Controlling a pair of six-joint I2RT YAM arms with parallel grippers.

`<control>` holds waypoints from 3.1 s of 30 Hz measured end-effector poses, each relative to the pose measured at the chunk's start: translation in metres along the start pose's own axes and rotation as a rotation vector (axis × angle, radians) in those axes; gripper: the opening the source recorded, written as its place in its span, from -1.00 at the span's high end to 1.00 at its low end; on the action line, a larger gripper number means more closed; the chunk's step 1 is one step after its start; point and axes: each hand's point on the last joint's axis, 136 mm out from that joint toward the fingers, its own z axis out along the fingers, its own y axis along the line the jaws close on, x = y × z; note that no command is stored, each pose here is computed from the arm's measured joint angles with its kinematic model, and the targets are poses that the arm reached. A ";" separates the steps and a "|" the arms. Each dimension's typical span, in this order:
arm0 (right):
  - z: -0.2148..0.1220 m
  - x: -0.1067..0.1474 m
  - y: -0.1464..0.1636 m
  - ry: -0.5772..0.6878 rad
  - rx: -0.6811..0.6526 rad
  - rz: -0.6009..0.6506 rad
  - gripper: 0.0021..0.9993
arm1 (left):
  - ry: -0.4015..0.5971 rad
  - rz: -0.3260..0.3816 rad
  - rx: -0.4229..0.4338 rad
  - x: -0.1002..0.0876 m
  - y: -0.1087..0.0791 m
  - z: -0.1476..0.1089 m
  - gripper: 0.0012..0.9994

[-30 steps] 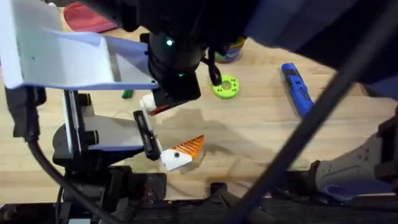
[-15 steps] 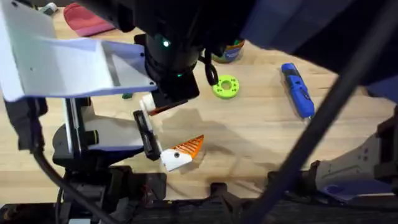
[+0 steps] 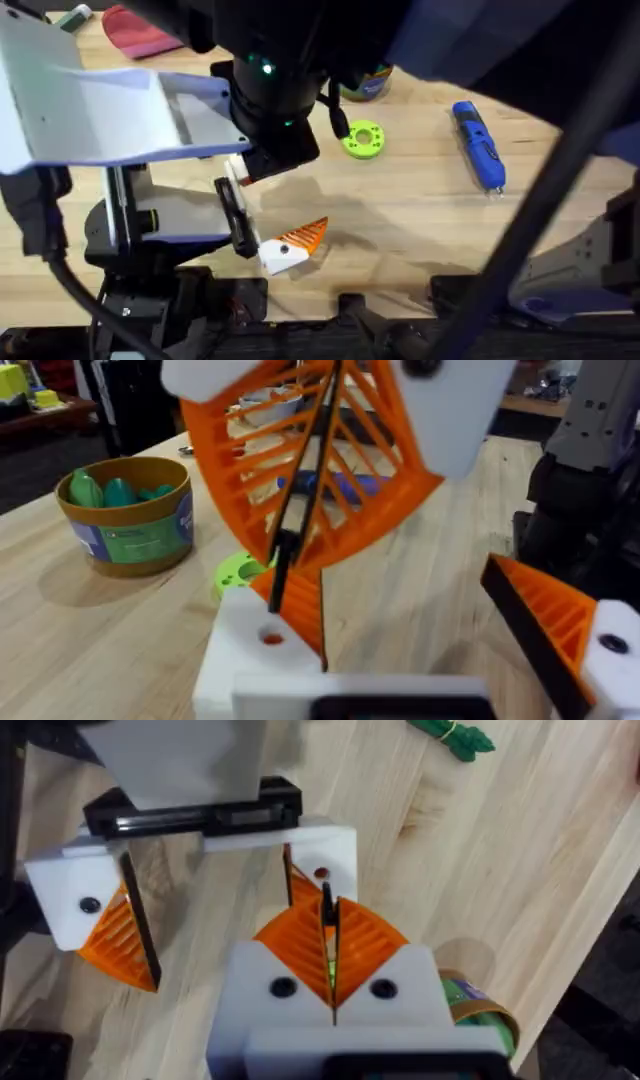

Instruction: Pick up the gripper from the table and insert it into the empty holder that is missing its gripper. Then pick up a screw, insert it into the mounting hole, and use the screwdriver to tighten it. Finally, clean up the table by picking up the vegetable and placing it into the bucket.

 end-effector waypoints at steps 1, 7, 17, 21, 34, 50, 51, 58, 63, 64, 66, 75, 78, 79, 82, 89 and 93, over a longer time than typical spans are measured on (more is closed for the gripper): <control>0.000 0.000 0.000 0.000 0.000 0.000 0.99 | 0.000 0.000 0.000 0.000 0.000 0.000 -0.97; 0.000 0.001 0.000 0.004 0.002 -0.001 0.99 | 0.000 0.000 0.000 0.000 0.000 0.000 -0.97; 0.002 0.001 -0.001 0.010 0.002 -0.001 0.99 | 0.000 0.000 0.000 0.000 0.000 0.000 -0.97; 0.004 0.002 -0.001 0.015 -0.001 -0.001 0.99 | 0.000 0.000 0.000 0.000 0.000 0.000 -0.97; 0.008 0.002 -0.001 0.021 -0.006 -0.001 0.99 | 0.000 0.000 0.000 0.000 0.000 0.000 -0.97; 0.009 0.002 -0.001 0.022 -0.007 -0.001 0.99 | 0.000 0.000 0.000 0.000 0.000 0.000 -0.97; 0.009 0.002 -0.001 0.022 -0.007 -0.001 0.99 | 0.000 0.000 0.000 0.000 0.000 0.000 -0.97; 0.008 0.001 0.000 0.021 -0.008 -0.005 0.99 | 0.000 0.000 0.000 0.000 0.000 0.000 -0.97; 0.008 0.000 0.001 0.021 -0.009 -0.007 0.99 | 0.000 0.000 0.000 0.000 0.000 0.000 -0.97; 0.008 0.000 0.001 0.021 -0.009 -0.007 0.99 | 0.000 0.000 0.000 0.000 0.000 0.000 -0.97; 0.008 0.000 0.001 0.022 -0.009 -0.008 0.99 | 0.000 0.000 0.000 0.000 0.000 0.000 -0.97; 0.004 0.002 0.000 0.056 0.021 -0.015 0.99 | 0.000 0.000 0.000 0.000 0.000 0.000 -0.97; -0.002 -0.001 0.001 0.054 0.027 -0.023 0.99 | 0.000 0.000 0.000 0.000 0.000 0.000 -0.97; -0.004 -0.002 0.001 0.053 0.029 -0.025 0.99 | 0.000 0.000 0.000 0.000 0.000 0.000 -0.97; -0.009 -0.004 0.004 0.052 0.027 -0.027 0.99 | 0.000 0.000 0.000 0.000 0.000 0.000 -0.97; -0.013 -0.006 0.006 0.050 0.027 -0.013 0.99 | 0.000 0.000 0.000 0.000 0.000 0.000 -0.97; -0.013 -0.007 0.007 0.052 0.029 -0.018 0.99 | 0.000 0.000 0.000 0.000 0.000 0.000 -0.97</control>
